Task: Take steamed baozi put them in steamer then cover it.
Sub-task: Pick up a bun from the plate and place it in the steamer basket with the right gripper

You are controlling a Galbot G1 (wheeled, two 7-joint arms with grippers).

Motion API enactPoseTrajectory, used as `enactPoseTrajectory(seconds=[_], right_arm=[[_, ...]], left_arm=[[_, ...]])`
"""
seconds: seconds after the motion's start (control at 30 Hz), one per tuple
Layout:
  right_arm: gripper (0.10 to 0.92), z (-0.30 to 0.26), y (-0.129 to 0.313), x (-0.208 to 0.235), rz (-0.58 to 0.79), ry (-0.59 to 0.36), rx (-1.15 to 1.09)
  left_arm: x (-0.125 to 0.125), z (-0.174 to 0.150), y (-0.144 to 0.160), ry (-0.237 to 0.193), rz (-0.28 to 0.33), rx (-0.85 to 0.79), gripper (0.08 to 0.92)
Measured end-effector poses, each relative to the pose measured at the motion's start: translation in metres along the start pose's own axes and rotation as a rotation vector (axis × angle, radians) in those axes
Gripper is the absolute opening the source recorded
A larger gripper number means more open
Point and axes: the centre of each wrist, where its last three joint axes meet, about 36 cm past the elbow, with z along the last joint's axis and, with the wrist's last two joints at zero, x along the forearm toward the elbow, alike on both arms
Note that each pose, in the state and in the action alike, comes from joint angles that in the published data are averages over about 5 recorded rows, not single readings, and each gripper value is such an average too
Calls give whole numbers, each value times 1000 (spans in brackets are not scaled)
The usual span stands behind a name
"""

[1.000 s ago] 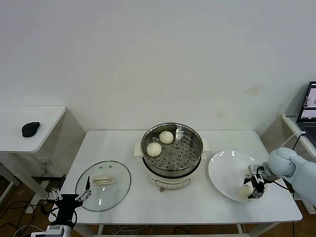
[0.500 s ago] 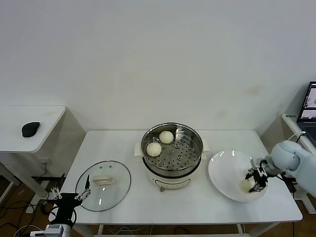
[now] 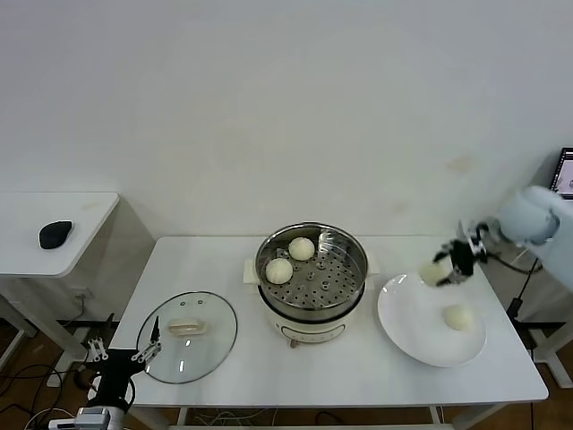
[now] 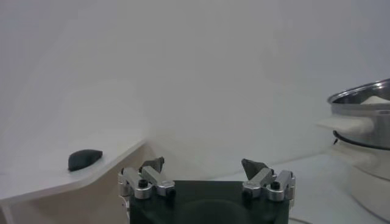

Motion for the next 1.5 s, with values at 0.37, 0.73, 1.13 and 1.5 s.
enactPoseTrajectory(seconds=[0.37, 0.73, 1.13, 1.5], right_arm=[[577, -127, -35, -1, 4, -107, 262], [577, -202, -23, -57, -101, -137, 599], [585, -247, -2, -96, -169, -169, 961], [610, -258, 13, -114, -232, -193, 1182]], left_arm=[[-2, 0, 3, -3, -22, 6, 823], [-2, -1, 8, -6, -43, 1, 823], [0, 2, 4, -2, -51, 15, 823], [3, 3, 4, -5, -58, 18, 823]])
